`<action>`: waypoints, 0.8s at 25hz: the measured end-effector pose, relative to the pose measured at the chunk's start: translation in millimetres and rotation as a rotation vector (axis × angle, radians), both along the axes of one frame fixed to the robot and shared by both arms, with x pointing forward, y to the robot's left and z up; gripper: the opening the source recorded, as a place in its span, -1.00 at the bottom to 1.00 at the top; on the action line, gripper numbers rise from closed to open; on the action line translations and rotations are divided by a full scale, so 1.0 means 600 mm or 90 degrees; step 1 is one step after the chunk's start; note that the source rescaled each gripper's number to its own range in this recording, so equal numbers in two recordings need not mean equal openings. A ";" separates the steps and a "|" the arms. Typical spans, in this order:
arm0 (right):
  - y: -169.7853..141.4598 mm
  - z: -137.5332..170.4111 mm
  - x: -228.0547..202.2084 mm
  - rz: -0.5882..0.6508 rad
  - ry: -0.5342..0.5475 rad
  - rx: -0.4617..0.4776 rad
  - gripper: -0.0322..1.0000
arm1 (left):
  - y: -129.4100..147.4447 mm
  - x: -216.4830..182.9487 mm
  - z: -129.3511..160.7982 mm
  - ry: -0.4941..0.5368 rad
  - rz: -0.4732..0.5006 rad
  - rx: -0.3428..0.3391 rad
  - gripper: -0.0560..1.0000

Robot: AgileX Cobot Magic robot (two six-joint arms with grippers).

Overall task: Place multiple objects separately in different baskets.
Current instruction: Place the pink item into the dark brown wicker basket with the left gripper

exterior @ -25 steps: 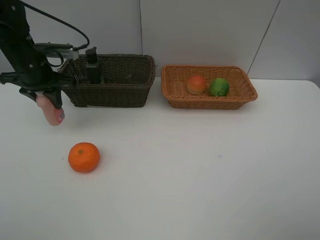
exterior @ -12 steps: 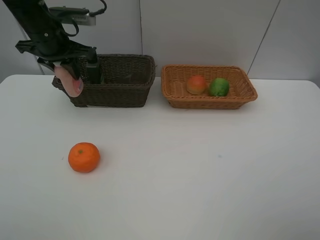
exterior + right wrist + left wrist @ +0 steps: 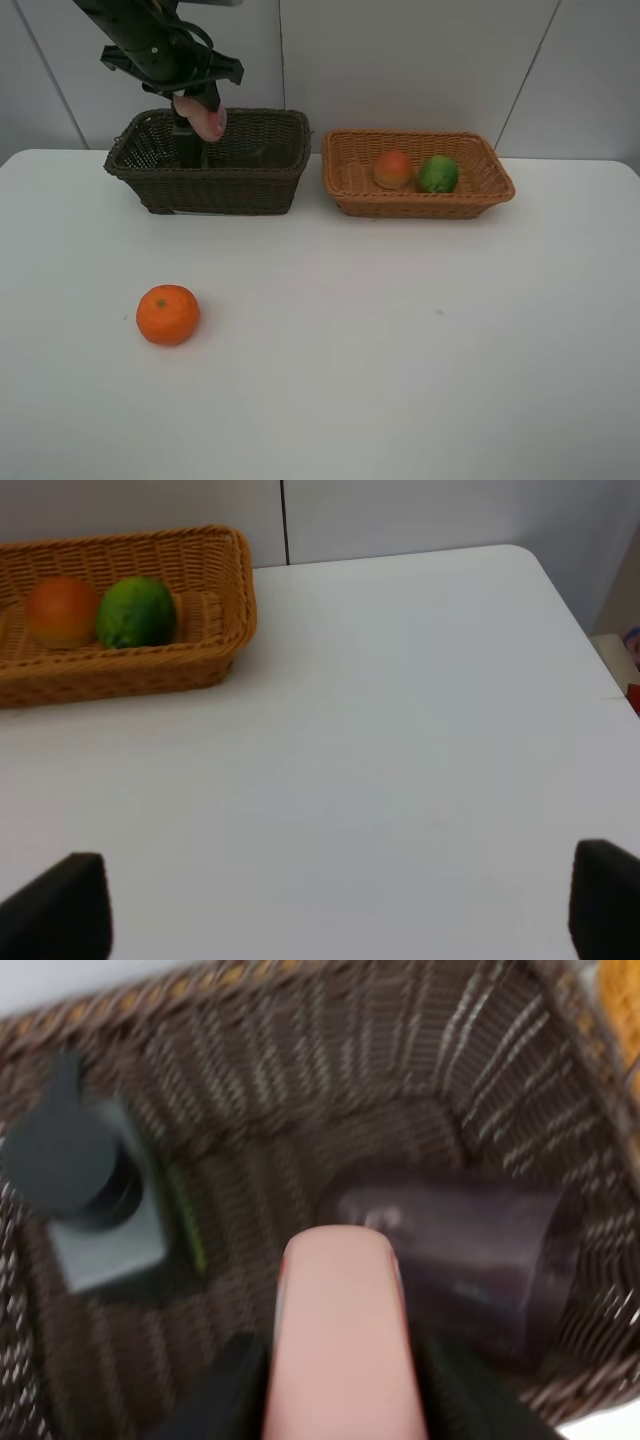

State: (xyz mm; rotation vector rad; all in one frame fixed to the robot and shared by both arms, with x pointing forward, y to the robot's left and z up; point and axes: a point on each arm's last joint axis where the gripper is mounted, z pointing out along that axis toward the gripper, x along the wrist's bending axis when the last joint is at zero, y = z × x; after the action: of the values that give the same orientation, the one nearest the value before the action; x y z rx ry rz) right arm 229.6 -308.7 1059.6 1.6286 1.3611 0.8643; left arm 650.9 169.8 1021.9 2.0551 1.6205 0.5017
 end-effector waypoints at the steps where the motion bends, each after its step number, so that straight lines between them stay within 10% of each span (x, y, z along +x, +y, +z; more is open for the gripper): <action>1: 0.000 0.000 0.000 0.000 0.000 0.000 0.95 | -0.002 0.003 -0.001 -0.009 -0.002 -0.002 -0.14; 20: 0.000 0.000 0.000 0.000 0.000 0.000 0.95 | -0.007 0.040 -0.113 0.015 -0.037 0.068 -0.14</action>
State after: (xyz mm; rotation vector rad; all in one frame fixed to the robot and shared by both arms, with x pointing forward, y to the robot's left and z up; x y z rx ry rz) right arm 229.6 -308.7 1059.6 1.6286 1.3611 0.8643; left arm 674.6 165.9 954.0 2.1877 1.5733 0.5561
